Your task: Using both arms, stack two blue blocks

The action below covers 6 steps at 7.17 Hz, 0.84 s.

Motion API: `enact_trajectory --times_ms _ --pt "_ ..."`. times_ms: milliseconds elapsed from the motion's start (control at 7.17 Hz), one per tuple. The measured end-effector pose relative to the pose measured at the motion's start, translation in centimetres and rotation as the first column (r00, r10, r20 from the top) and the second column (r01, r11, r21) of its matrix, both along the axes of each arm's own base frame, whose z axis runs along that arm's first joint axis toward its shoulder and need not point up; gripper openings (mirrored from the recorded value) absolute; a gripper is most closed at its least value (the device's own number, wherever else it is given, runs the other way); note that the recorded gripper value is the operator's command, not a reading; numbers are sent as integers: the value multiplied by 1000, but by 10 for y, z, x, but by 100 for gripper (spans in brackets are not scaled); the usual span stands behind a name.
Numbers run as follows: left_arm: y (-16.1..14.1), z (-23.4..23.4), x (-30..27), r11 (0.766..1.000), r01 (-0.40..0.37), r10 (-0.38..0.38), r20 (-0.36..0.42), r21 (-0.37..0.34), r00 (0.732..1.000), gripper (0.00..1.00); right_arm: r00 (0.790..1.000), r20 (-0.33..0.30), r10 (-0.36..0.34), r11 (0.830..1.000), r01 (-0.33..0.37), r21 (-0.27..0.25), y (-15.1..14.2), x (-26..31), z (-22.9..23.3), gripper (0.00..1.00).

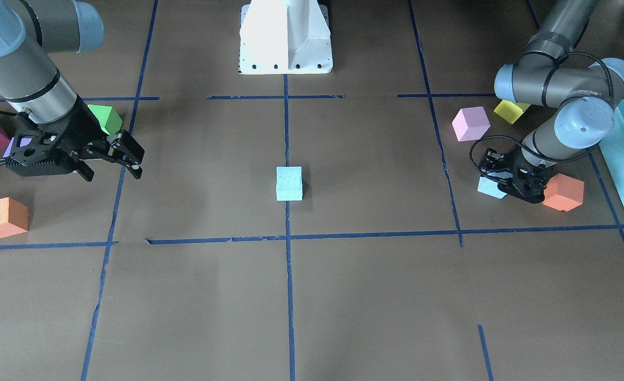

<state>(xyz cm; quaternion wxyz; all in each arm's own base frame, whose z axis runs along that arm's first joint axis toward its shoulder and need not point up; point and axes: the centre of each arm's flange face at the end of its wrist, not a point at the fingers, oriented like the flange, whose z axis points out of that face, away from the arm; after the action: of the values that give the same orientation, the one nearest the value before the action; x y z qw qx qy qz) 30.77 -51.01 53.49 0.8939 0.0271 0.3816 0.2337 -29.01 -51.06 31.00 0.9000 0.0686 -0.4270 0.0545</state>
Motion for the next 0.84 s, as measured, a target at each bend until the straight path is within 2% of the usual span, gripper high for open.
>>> enact_trajectory --times_ms 140,279,419,558,837 --pt "-2 -16 3 1000 18 -17 -16 6 1000 28 1000 -3 -4 1000 4 11 -1 3 1 100" --pt "-9 -53 9 997 81 -81 -40 -16 996 28 1000 -10 -9 1000 10 27 -4 10 3 100" --pt "-23 -105 22 985 156 -160 -50 -72 986 28 1000 -16 -9 999 10 34 -6 17 7 100" --pt "-35 -166 48 973 203 -208 -41 -111 977 28 1000 -18 -4 999 4 38 -7 24 8 100" --pt "-29 -273 114 947 269 -276 -16 -173 961 28 1000 -26 17 999 -16 42 -10 45 16 100"
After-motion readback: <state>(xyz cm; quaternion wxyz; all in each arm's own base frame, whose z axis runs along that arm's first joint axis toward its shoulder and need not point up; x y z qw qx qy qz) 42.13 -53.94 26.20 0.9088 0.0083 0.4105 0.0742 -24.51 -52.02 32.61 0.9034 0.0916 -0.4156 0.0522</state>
